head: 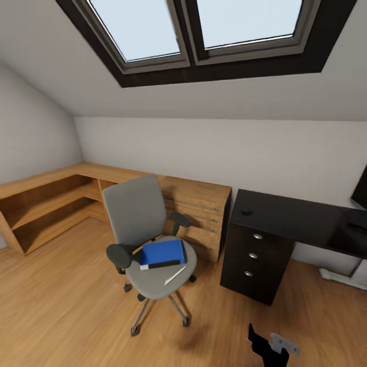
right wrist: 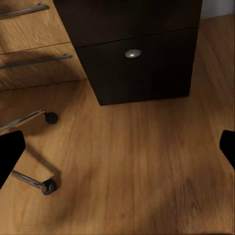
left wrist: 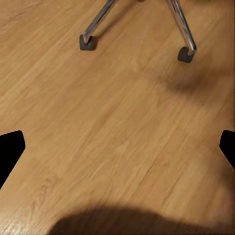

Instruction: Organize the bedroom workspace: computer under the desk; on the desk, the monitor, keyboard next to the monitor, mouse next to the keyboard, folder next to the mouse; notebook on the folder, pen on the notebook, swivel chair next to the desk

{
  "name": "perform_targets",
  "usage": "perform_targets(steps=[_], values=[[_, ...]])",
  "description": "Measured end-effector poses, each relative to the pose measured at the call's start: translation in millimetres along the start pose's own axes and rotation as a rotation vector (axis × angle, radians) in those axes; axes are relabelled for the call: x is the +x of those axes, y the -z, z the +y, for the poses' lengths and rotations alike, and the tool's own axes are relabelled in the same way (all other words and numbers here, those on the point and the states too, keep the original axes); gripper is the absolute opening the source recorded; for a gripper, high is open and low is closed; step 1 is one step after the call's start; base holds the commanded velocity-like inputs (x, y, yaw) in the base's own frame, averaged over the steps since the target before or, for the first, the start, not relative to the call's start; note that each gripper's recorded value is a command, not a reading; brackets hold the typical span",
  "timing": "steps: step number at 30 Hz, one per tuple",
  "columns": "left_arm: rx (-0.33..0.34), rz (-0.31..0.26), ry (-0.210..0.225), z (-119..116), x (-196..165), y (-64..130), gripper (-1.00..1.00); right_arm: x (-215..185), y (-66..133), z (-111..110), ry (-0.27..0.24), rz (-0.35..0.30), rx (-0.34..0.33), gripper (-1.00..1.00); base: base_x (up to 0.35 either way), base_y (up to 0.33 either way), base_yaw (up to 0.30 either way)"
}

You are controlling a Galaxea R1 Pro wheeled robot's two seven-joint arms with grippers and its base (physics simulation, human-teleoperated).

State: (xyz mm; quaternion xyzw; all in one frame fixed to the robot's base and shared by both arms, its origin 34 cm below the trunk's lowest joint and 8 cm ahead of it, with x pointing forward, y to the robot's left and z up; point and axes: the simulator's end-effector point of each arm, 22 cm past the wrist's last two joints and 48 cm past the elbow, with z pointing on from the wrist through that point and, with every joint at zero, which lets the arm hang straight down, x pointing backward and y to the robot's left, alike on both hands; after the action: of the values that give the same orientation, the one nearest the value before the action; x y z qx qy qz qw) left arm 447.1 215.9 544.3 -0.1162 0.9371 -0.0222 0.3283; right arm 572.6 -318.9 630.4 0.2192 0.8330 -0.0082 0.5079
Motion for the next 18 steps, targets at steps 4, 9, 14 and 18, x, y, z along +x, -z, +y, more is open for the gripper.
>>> perform_targets(steps=[4,9,14,18], values=[[0.000,0.000,0.001,0.1,-0.1,0.0,1.00,0.0,0.0,0.1,0.001,0.000,-0.001,1.00,0.000,0.000,-0.269],[0.000,0.001,0.000,0.0,0.2,0.0,1.00,0.5,0.1,1.0,0.002,0.002,-0.002,1.00,0.000,0.000,-0.269],[0.000,0.001,0.000,0.0,0.1,0.0,1.00,0.6,0.2,1.2,0.001,0.002,-0.003,1.00,0.000,0.000,-0.269],[0.000,0.001,0.000,0.0,0.1,0.0,1.00,0.7,0.2,1.4,0.002,0.002,-0.003,1.00,0.000,0.000,-0.269]])
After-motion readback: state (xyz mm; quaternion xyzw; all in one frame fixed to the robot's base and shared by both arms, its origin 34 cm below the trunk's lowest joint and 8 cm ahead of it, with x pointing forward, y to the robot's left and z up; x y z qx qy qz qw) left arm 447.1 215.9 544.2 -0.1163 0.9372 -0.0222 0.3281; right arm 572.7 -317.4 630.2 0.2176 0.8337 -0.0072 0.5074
